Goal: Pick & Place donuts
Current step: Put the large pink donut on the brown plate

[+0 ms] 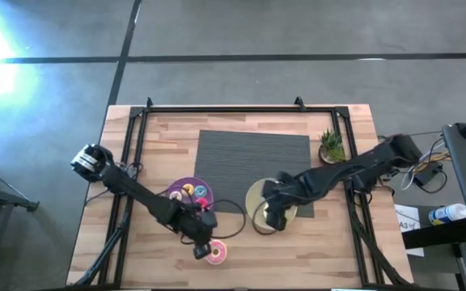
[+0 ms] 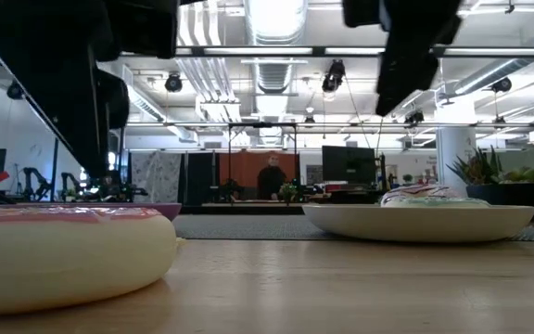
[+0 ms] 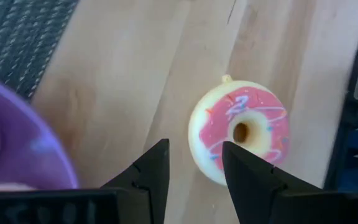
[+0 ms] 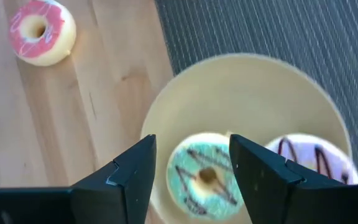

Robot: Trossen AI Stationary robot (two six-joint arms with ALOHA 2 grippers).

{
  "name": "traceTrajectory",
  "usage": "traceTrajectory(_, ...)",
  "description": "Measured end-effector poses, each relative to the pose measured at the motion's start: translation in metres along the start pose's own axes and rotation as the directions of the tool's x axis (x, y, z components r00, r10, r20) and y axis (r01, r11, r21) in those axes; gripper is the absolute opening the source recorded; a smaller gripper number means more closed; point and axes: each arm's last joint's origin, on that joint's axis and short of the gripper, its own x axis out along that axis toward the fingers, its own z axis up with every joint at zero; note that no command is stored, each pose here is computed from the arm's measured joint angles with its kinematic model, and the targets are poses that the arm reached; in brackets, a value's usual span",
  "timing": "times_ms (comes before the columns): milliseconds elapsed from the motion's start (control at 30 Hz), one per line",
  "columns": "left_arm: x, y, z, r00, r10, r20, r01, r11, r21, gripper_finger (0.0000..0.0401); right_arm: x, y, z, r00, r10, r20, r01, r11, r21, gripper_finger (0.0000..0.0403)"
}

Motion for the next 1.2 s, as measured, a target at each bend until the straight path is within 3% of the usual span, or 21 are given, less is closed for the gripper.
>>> traceTrajectory(167, 0.014, -0.008, 0.003, 1.0, 0.009, -0.02, -0.008, 0.998, 0.059, 0.0122, -0.01, 0.001, -0.023, 1.0, 0.007, 0.024, -0.008, 0.999, 0.045, 0.0194)
traceTrajectory(467, 0.03, -0.013, 0.004, 0.998, 0.008, -0.065, -0.004, 0.998, 0.057, 0.0122, -0.014, 0.005, -0.052, 0.999, 0.015, 0.031, -0.017, 0.998, 0.068, 0.0194)
traceTrajectory(1000, 0.053, -0.011, 0.002, 0.996, -0.006, -0.092, 0.008, 1.0, 0.022, 0.0121, -0.016, 0.009, -0.054, 0.998, 0.008, 0.067, -0.011, 0.999, 0.049, 0.0194)
traceTrajectory(1100, 0.053, -0.011, 0.003, 0.997, 0.003, -0.081, -0.001, 1.0, 0.027, 0.0102, -0.016, 0.009, -0.054, 0.997, 0.006, 0.071, -0.009, 0.999, 0.05, 0.0194)
traceTrajectory(1200, 0.051, -0.009, 0.006, 0.998, 0.01, -0.067, -0.007, 0.999, 0.051, 0.0057, -0.016, 0.008, -0.053, 0.996, -0.011, 0.088, 0.006, 0.999, 0.054, 0.0194)
